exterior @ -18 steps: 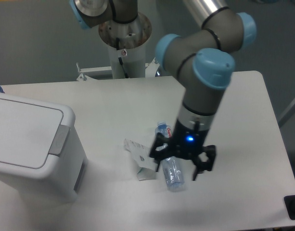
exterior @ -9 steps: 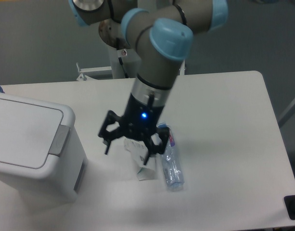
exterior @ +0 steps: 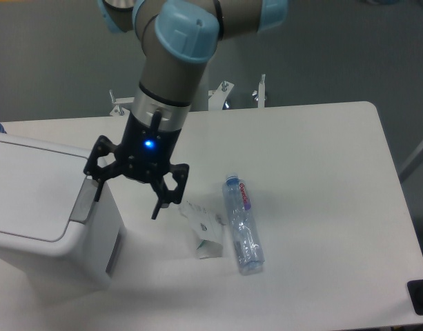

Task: Open the trash can
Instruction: 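Push the gripper fingers against the lid edge to flip it open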

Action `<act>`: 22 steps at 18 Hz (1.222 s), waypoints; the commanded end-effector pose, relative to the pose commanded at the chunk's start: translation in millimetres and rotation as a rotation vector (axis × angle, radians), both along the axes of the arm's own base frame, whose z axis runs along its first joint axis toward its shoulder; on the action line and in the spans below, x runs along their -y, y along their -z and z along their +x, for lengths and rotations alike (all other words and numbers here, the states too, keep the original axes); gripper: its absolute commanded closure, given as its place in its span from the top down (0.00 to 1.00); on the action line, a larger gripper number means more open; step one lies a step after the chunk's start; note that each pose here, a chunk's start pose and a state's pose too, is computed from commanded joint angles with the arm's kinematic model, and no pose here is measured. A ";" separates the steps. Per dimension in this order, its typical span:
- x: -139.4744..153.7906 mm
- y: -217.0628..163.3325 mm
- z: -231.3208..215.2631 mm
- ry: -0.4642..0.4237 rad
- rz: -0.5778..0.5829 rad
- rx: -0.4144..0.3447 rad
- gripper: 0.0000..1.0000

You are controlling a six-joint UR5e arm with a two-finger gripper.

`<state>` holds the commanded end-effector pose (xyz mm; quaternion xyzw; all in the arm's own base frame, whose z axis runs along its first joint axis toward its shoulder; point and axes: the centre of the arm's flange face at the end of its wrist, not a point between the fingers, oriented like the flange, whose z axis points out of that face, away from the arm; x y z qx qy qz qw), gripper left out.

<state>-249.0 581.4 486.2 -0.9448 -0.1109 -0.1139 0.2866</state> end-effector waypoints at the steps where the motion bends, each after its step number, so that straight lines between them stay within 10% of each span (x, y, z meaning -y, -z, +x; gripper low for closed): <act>1: -1.2 1.7 0.2 0.005 0.000 -0.002 1.00; 22: -12.3 22.6 2.3 0.014 0.016 -0.025 1.00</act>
